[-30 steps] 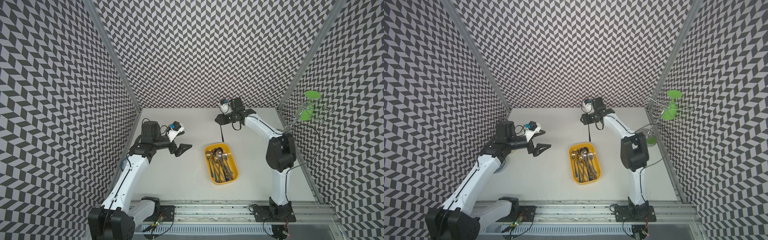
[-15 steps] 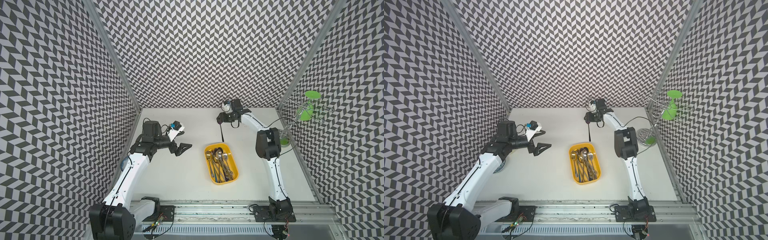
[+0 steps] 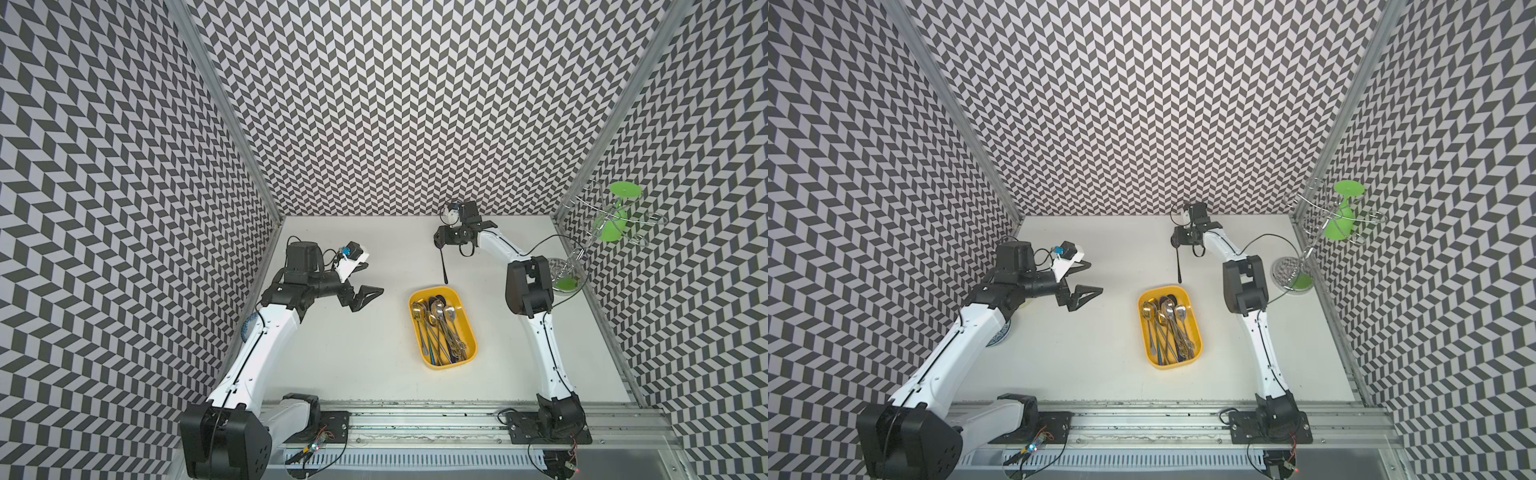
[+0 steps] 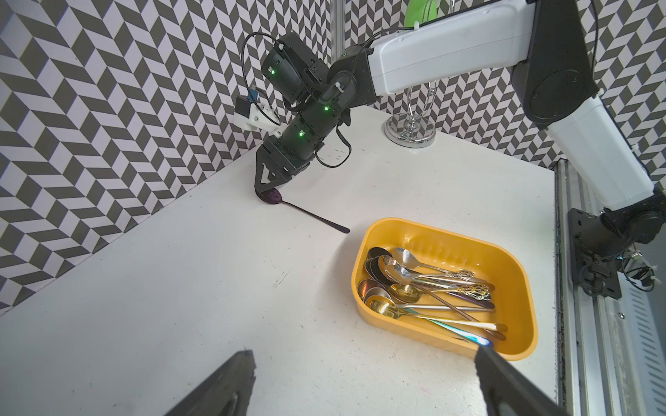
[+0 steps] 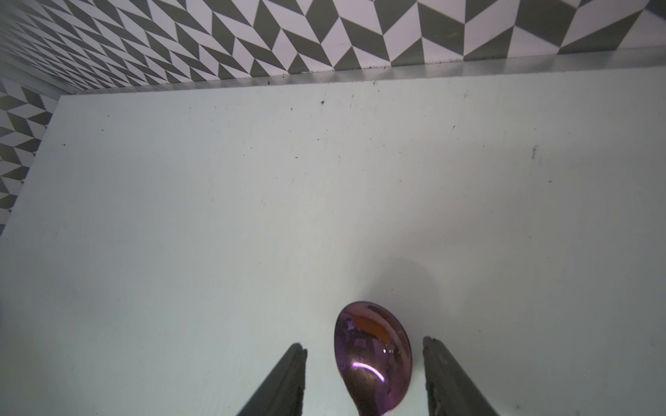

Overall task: Put the spoon into the storage box
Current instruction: Pick up the spoon from the center of the board.

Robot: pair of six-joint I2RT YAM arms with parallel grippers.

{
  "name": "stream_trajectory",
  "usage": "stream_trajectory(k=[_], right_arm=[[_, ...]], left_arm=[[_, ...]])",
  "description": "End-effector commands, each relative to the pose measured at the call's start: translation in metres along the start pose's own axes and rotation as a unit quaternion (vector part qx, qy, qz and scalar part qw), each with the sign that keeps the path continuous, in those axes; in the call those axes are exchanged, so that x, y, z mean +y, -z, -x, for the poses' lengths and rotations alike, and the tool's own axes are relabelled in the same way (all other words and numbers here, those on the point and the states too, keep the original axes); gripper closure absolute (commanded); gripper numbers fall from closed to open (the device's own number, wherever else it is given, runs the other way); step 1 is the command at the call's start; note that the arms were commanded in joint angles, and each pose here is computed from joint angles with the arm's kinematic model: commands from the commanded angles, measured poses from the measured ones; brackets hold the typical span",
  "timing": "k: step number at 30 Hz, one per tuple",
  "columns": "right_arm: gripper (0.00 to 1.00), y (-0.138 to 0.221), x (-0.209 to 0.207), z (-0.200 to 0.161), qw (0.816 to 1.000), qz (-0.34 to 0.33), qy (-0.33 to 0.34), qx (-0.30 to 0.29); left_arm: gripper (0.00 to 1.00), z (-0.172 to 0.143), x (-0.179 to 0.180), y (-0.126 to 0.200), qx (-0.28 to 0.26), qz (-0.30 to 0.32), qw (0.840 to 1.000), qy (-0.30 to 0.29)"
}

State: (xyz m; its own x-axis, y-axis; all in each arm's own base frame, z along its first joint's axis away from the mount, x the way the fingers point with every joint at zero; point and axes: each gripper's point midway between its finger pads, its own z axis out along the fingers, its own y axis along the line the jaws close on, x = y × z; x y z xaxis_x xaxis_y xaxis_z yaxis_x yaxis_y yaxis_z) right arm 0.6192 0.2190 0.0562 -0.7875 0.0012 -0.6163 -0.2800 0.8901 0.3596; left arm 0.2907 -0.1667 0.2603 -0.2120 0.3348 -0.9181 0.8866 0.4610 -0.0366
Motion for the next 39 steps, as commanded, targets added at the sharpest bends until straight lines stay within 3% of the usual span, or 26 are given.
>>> stream_trajectory(k=[1, 10, 17, 27, 32, 37, 39], right_arm=[[0.46, -0.008, -0.013, 0.009, 0.999, -0.021, 0.004, -0.024], [0.5, -0.03, -0.023, -0.016, 0.998, -0.057, 0.026, 0.003], [0.6, -0.039, -0.025, -0.037, 0.997, -0.065, 0.03, 0.029], [0.63, -0.044, -0.016, -0.062, 0.996, -0.049, 0.043, 0.064], [0.74, -0.042, -0.009, -0.059, 0.997, -0.03, 0.044, 0.062], [1.0, -0.027, 0.001, -0.038, 0.998, -0.008, 0.051, 0.039], [1.0, -0.015, 0.005, -0.024, 0.998, 0.001, 0.05, 0.025]], left_arm=[[0.01, 0.007, 0.004, 0.002, -0.005, 0.004, 1.0, -0.006], [0.01, 0.007, 0.004, 0.004, -0.003, 0.007, 1.0, -0.009], [0.01, 0.008, 0.003, 0.004, -0.005, 0.007, 1.0, -0.01], [0.01, 0.009, 0.002, 0.005, -0.008, 0.007, 1.0, -0.011], [0.01, 0.008, 0.001, 0.005, -0.009, 0.007, 1.0, -0.012], [0.01, 0.01, 0.001, 0.007, -0.009, 0.008, 1.0, -0.013], [0.01, 0.009, 0.0, 0.006, -0.01, 0.007, 1.0, -0.013]])
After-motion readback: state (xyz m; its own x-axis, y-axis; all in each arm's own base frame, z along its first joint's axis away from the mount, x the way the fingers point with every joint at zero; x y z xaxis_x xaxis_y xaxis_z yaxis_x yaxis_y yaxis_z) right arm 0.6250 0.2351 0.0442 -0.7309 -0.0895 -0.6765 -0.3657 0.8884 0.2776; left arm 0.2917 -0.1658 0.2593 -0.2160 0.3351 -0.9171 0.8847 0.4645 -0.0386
